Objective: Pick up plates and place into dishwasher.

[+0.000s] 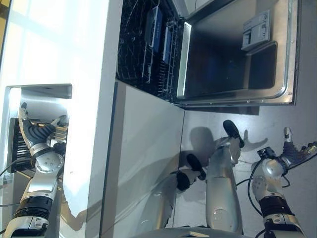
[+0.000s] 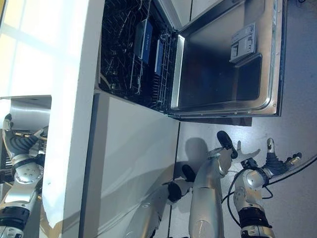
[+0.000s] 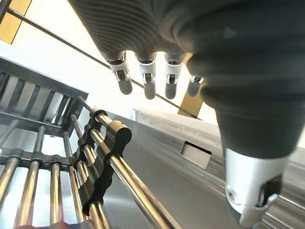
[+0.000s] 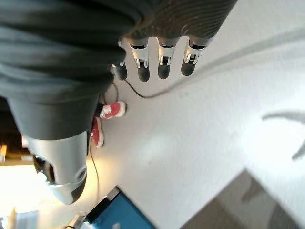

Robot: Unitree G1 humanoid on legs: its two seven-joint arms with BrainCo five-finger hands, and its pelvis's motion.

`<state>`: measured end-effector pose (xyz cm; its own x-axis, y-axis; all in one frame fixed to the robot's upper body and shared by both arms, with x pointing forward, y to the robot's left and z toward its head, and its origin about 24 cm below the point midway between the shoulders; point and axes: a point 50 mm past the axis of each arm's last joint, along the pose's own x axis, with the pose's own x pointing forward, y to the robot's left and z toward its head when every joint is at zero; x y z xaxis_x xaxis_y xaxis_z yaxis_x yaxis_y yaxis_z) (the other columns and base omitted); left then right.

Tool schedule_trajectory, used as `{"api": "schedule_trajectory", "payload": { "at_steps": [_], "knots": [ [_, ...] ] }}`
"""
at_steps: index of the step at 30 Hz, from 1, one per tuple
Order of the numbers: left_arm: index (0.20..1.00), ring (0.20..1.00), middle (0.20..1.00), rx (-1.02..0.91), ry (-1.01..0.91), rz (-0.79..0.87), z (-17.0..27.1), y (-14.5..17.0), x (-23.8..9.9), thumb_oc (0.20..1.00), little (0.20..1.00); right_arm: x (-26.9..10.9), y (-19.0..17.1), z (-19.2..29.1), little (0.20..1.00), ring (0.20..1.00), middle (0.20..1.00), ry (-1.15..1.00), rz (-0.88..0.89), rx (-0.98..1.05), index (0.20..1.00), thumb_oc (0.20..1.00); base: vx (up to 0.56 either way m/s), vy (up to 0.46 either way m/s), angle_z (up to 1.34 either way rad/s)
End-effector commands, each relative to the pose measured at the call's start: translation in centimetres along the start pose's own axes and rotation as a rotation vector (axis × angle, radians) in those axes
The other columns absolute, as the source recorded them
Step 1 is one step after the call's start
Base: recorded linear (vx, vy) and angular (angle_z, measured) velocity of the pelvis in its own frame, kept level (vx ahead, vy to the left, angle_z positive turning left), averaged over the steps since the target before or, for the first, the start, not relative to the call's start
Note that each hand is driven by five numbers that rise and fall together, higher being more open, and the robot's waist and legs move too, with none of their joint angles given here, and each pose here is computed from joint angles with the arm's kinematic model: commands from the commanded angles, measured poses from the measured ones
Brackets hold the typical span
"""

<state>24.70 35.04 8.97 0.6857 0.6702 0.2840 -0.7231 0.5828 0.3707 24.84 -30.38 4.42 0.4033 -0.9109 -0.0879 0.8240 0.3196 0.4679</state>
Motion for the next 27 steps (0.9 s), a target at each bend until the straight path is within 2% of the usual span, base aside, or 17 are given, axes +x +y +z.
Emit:
{"api": "schedule_trajectory", "payload": {
  "at_steps": [1,8,11,15,21,27],
  "knots": [
    [1.000,1.000,1.000,-0.320,-0.066,-0.305,4.8,-10.0,-6.0,1.000,1.000,0.6,5.7,4.5,1.000,1.000,1.000,-0.113,0.196,0.279,1.000,1.000,0.00,-0.150,0.19],
    [1.000,1.000,1.000,-0.285,-0.114,-0.297,6.0,-10.0,-5.7,1.000,1.000,-1.1,12.2,7.4,1.000,1.000,1.000,-0.129,0.497,0.415,1.000,1.000,0.00,-0.115,0.12],
    [1.000,1.000,1.000,-0.272,-0.140,-0.296,6.1,-9.5,-5.7,1.000,1.000,-2.1,14.3,8.8,1.000,1.000,1.000,-0.144,0.742,0.462,1.000,1.000,0.04,-0.127,0.11],
    [1.000,1.000,1.000,-0.270,-0.159,-0.300,6.3,-8.7,-5.2,1.000,1.000,-4.2,16.8,10.9,1.000,1.000,1.000,-0.198,1.113,0.410,1.000,1.000,-0.04,-0.058,0.10],
    [1.000,1.000,1.000,-0.270,-0.162,-0.272,6.3,-7.7,-4.0,1.000,1.000,-9.1,17.4,13.0,1.000,1.000,1.000,-0.304,1.575,0.423,1.000,1.000,-0.04,-0.011,-0.03],
    [1.000,1.000,1.000,-0.276,-0.155,-0.259,6.0,-7.1,-3.4,1.000,1.000,-12.0,17.7,15.4,1.000,1.000,1.000,-0.430,1.790,0.435,1.000,1.000,-0.05,0.029,-0.03]
  ]
}}
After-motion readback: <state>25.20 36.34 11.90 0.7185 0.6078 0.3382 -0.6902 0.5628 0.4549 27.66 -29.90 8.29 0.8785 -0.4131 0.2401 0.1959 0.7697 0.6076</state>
